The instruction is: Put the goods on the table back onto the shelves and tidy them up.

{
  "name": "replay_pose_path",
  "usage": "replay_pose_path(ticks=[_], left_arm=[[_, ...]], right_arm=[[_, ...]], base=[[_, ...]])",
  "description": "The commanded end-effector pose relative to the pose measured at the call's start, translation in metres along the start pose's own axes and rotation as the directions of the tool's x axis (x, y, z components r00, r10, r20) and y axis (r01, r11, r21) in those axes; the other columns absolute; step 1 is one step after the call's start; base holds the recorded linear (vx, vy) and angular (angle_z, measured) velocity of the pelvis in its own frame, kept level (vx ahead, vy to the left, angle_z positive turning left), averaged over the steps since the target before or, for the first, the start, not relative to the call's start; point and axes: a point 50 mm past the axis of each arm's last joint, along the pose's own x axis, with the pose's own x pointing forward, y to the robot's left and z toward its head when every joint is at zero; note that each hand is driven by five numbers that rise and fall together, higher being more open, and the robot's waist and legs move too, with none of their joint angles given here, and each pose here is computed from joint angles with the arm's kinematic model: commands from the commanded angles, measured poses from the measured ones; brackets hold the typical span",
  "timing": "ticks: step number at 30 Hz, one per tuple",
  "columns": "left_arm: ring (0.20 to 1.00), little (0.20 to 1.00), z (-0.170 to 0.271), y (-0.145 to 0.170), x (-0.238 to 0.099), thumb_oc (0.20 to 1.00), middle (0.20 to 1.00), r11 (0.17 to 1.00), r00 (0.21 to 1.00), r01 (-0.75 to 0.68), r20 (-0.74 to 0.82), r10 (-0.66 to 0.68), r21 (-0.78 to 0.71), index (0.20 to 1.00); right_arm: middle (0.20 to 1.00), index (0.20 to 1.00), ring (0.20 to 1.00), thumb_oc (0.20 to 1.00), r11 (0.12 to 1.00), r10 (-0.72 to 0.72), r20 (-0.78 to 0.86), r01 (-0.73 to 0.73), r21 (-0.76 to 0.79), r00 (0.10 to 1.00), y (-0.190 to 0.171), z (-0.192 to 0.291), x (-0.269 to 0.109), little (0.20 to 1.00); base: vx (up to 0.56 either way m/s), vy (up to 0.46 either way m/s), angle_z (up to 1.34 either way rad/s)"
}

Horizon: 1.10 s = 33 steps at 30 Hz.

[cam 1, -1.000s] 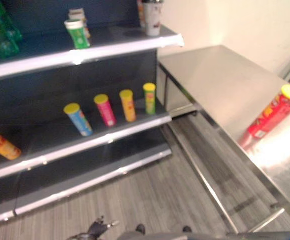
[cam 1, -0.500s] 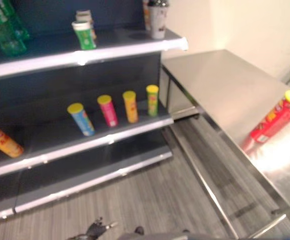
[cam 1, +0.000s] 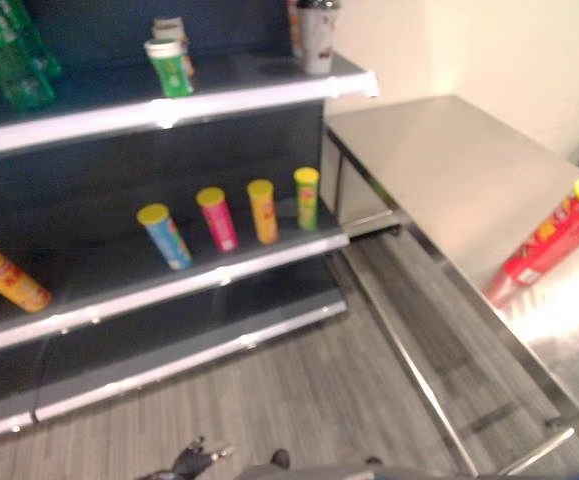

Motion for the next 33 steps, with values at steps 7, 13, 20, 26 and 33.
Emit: replay_pose_path(ticks=[7,13,20,26,33], left_arm=[[1.0,1.0,0.012,0.015,0.003,1.0,1.0,0.995,0.999,-0.028,0.02,0.026,0.101,1.0],[1.0,1.0,0.011,0.017,0.003,1.0,1.0,0.994,0.999,-0.03,0.02,0.028,0.102,1.0],[1.0,1.0,0.013,0.018,0.003,1.0,1.0,0.994,0.999,-0.026,0.027,0.024,0.109,1.0],[1.0,1.0,0.016,0.019,0.003,1.0,1.0,0.993,0.999,-0.017,0.033,0.014,0.116,1.0],[1.0,1.0,0.017,0.02,0.003,1.0,1.0,0.995,0.999,-0.019,0.037,0.015,0.103,1.0]], right_arm=[[1.0,1.0,1.0,1.0,0.994,-0.1,0.061,0.097,0.054,0.993,-0.008,0.026,0.021,1.0],[1.0,1.0,1.0,1.0,0.998,-0.064,0.045,0.062,0.032,0.997,-0.003,0.024,0.023,1.0],[1.0,1.0,1.0,1.0,0.999,0.035,0.035,-0.035,0.005,0.999,0.001,0.024,0.023,1.0],[0.423,0.423,0.423,0.423,0.995,0.097,0.022,-0.097,-0.032,0.995,-0.006,0.026,0.022,0.423],[0.2,0.2,0.2,0.2,0.997,0.074,0.034,-0.073,-0.041,0.997,-0.013,0.03,0.022,0.2]], base=[[0.0,0.0,0.0],[0.0,0.0,0.01],[0.0,-0.005,0.02],[0.0,0.0,0.0],[0.0,0.0,0.0]])
